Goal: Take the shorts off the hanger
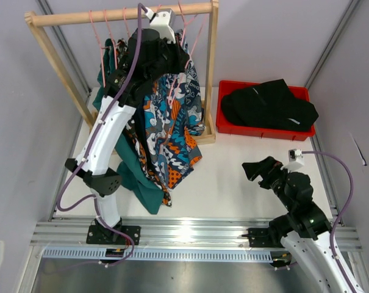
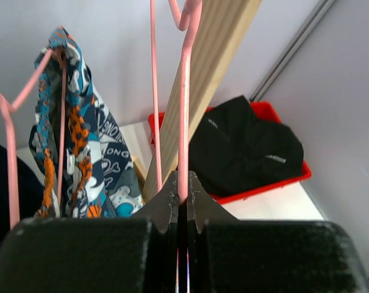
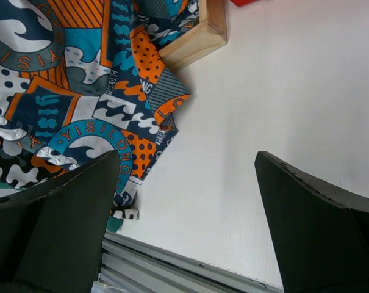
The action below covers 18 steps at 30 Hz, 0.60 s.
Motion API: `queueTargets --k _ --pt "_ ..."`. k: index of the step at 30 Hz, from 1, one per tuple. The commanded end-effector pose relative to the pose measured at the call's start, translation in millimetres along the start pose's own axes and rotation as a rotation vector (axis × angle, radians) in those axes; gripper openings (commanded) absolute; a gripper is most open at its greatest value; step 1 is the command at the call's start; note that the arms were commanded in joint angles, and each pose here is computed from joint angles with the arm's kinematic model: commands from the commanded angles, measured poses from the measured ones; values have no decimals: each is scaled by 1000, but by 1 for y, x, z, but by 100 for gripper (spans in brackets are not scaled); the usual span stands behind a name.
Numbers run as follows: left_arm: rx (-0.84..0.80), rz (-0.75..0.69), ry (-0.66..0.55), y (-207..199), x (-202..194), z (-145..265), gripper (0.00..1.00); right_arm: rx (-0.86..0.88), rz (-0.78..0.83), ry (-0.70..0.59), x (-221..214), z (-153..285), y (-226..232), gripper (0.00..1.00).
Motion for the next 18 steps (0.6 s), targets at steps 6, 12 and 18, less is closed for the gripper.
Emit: queueTargets --k 6,12,18 --pt "32 86 -49 20 -4 -48 0 -21 -35 -11 -3 15 -6 100" --pt "12 124 -13 32 -19 -72 4 -15 -62 -1 -7 20 -10 99" --pt "-44 100 10 23 -11 -42 30 -23 -71 8 -10 19 -12 99"
Point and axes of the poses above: each gripper's point midway between its finger pads, its own z axis back along the fingers, its own y axis along the line the jaws close on, x = y × z, the point moved 9 cm from there along z, back along the fingers, and after that the axes turned 11 degrees about -z, right-handed, at the moved point
